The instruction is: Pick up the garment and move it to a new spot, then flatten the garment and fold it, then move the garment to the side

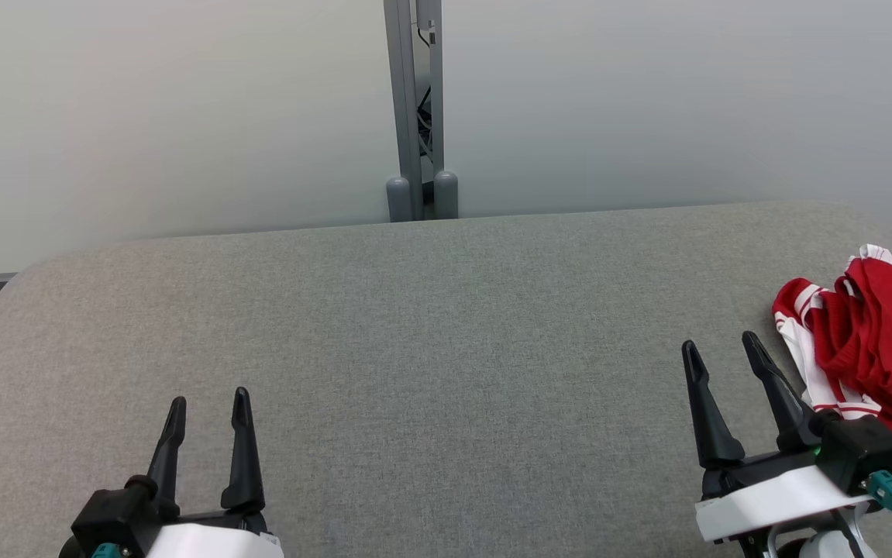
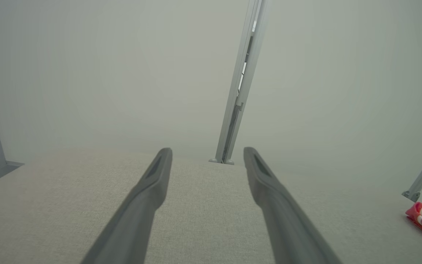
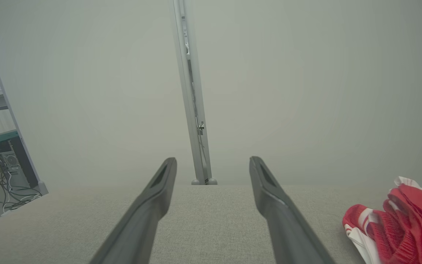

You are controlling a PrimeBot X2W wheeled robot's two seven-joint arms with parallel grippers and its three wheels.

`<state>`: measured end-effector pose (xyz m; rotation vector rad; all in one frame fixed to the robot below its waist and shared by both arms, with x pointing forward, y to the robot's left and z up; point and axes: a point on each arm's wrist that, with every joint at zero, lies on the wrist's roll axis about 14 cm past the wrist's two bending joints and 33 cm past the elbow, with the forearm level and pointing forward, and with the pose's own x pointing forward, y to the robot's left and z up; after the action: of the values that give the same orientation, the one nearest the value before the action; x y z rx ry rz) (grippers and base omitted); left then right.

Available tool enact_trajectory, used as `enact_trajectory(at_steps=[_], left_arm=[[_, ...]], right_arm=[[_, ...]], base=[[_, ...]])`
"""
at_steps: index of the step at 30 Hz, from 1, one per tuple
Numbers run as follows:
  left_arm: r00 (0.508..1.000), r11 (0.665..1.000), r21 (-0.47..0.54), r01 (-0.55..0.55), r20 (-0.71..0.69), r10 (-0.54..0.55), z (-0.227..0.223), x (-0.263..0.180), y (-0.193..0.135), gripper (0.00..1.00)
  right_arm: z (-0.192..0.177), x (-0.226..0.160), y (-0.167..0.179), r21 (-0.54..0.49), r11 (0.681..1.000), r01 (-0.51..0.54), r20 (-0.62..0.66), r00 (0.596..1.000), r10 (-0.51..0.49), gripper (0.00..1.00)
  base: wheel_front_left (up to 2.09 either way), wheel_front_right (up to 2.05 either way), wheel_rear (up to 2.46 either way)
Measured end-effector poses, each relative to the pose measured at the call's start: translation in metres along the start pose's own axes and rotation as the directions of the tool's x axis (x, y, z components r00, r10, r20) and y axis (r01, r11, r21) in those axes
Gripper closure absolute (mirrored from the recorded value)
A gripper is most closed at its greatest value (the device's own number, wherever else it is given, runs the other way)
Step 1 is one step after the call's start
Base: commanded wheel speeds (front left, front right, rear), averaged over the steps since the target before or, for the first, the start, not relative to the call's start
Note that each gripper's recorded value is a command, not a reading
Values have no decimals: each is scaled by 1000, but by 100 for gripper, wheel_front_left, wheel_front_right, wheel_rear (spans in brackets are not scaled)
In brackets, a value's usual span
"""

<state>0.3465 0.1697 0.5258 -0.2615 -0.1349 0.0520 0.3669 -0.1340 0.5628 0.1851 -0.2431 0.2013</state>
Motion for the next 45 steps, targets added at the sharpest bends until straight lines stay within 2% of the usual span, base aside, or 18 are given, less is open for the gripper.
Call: enact_trajectory(at_steps=[1,2,8,20,31,45], left_arm=[[1000,1000,-3,1,0,-1,0,0,0,0],[1000,1000,-6,0,0,0,0,0,0,100],[996,999,-21,-29,-90,27,-27,-14,7,100],[990,973,-221,-67,-135,37,-33,-12,8,100],[987,923,-375,-90,-155,33,-35,-8,7,100],[985,837,-535,-112,-169,23,-35,-2,5,100]], right_arm=[[0,0,0,0,1000,0,0,1000,0,0],[0,0,0,-1,1000,-1,-1,1000,1,100],[-28,-16,-3,37,999,31,-92,995,-27,100],[-34,-19,-27,234,962,143,-136,984,-113,100],[-38,-22,-44,385,896,221,-175,971,-164,100],[-42,-25,-60,542,789,290,-215,955,-203,100]], base=[[0,0,0],[0,0,0],[0,0,0],[0,0,0],[0,0,0],[0,0,0]])
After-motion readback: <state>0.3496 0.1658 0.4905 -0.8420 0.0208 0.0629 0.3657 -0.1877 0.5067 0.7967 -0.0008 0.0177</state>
